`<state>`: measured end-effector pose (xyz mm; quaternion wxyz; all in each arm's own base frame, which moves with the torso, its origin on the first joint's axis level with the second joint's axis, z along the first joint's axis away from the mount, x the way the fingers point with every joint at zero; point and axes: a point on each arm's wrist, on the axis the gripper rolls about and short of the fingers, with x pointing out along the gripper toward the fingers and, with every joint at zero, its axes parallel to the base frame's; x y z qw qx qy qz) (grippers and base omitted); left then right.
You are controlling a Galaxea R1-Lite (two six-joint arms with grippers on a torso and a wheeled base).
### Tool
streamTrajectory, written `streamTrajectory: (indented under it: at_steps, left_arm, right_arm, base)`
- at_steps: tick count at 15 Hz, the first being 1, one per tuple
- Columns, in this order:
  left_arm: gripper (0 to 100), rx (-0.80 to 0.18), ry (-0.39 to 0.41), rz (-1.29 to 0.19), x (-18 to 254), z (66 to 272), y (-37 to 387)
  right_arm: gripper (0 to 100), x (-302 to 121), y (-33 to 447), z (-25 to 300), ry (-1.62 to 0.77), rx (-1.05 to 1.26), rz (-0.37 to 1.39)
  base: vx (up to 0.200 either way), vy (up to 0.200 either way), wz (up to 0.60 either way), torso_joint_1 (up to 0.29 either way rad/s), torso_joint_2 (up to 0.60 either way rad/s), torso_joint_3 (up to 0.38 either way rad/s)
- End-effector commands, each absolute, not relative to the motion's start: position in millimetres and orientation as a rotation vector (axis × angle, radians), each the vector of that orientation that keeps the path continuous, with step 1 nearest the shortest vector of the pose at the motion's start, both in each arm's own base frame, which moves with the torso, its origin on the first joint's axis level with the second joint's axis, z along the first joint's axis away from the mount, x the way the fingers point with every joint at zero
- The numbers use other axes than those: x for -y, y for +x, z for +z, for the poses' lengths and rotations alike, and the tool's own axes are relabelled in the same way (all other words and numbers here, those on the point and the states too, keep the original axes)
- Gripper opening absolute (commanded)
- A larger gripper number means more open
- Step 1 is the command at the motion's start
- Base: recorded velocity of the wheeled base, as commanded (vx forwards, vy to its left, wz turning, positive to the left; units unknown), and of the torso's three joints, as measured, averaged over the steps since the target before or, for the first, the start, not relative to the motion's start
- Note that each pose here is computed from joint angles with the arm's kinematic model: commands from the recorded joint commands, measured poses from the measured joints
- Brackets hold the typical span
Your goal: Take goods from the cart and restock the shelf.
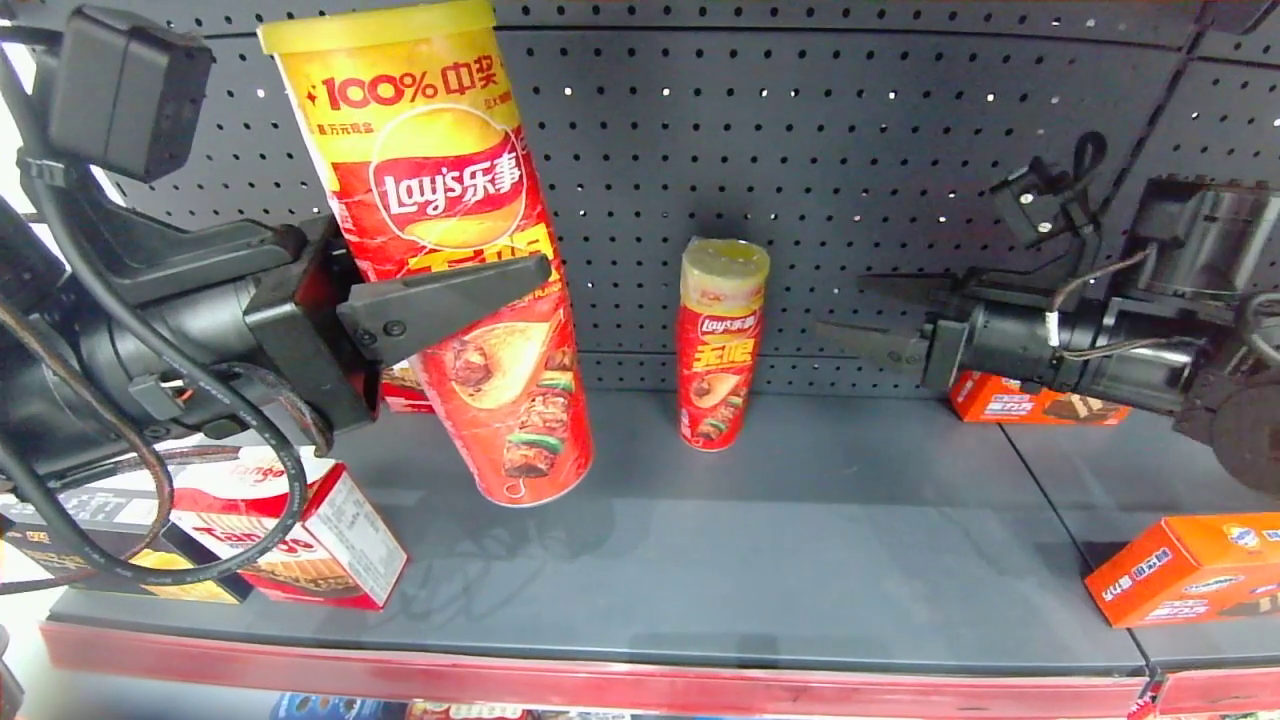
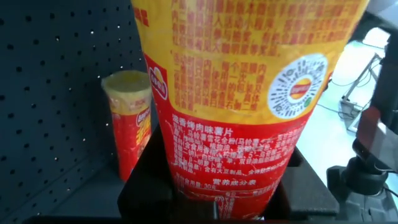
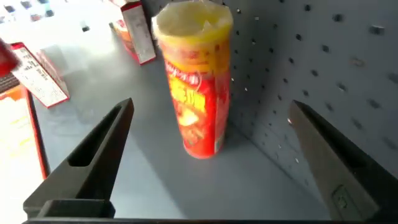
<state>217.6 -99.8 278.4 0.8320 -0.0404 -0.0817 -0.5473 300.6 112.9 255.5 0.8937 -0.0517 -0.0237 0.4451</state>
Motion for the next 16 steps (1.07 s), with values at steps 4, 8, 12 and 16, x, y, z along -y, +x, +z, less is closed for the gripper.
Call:
streamTrajectory:
  at_steps: [4, 8, 12, 16]
  left_arm:
    - [0, 0.18, -0.085, -1.164, 99, 280, 216]
    - [0, 0.169, -0.114, -1.167, 99, 282, 214]
    - [0, 0.167, -0.118, -1.17, 98, 282, 211]
    - [0, 0.161, -0.12, -1.168, 98, 280, 211]
  right_arm:
    - [100, -131, 356, 226, -0.213, 0.074, 1.104]
    - [100, -139, 376, 218, -0.204, 0.101, 1.236]
    - [100, -145, 389, 211, -0.202, 0.104, 1.259]
    - [100, -155, 403, 194, -0.193, 0.083, 1.285]
  base:
    - [0.0, 0.0, 0.0, 0.0, 0.0, 0.0]
    - [0.0, 0.0, 0.0, 0.0, 0.0, 0.0]
    - [0.0, 0.0, 0.0, 0.0, 0.0, 0.0]
    - [0.0, 0.0, 0.0, 0.0, 0.0, 0.0]
